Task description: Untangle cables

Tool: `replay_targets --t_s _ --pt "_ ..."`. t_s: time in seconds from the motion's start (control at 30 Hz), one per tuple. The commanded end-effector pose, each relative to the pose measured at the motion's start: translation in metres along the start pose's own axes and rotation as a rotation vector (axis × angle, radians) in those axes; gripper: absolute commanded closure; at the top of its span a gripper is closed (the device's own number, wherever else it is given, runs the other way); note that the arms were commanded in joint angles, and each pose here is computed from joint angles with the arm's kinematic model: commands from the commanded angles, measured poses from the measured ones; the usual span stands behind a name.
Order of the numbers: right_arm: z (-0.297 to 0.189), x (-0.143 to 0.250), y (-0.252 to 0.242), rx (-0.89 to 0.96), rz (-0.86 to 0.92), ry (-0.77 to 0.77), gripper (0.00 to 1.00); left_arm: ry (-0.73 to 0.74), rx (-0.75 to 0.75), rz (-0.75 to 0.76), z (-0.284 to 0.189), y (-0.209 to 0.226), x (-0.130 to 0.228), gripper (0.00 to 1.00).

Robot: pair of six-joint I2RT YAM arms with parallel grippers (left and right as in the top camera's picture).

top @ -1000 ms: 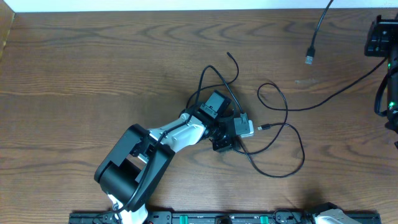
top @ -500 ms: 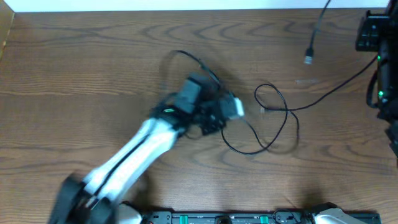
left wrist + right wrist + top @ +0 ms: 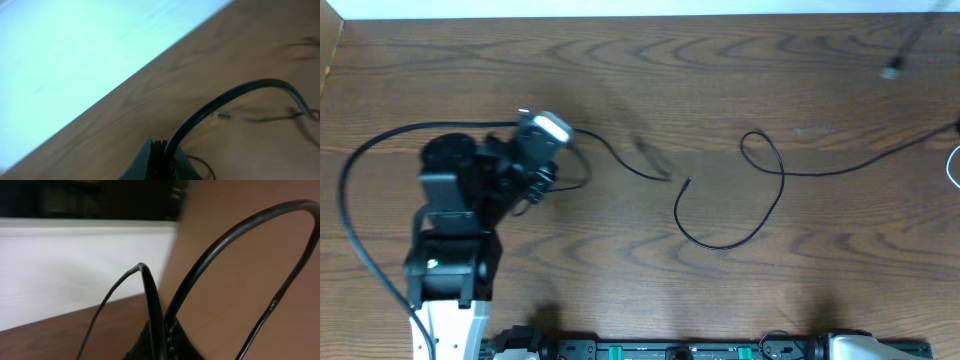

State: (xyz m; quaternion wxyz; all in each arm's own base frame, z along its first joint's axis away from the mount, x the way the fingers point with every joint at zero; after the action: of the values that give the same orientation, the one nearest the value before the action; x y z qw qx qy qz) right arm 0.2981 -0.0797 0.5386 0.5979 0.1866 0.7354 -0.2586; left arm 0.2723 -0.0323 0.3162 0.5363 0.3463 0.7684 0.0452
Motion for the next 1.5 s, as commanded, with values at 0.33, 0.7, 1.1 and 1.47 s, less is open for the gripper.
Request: replay_targets --t_s 0.33,0.7,1.1,1.47 --pt "0.03 0.087 0.016 -0.227 0.19 0.453 0.98 0.016 0.003 -0.196 0.003 0.018 0.017 0.93" --pt "0.049 0.208 0.076 -0.403 0.102 1.085 0.98 0.026 0.017 -0.203 0.005 0.015 0.02 0.92" --pt "0.023 0.326 0.154 -0.697 -0.071 1.414 0.98 0.03 0.019 -0.205 0.005 0.015 0.02 0.93" --pt "-0.032 0.389 0.199 -0.853 -0.328 1.451 0.99 0.036 0.024 -0.208 0.005 0.014 0.022 0.93"
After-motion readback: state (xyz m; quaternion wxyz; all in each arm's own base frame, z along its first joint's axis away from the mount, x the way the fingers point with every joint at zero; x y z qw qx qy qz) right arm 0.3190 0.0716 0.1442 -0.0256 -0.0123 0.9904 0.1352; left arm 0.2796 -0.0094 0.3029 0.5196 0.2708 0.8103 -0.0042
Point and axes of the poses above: each gripper's point midway between its finger pads, its own z axis out along the fingers, its own y axis along the line the jaws close on, x = y × z, the point moved 5 cm from there along -z, back along the fingers, and after that the axes turned 5 degrees about z, right-handed, at the moved point
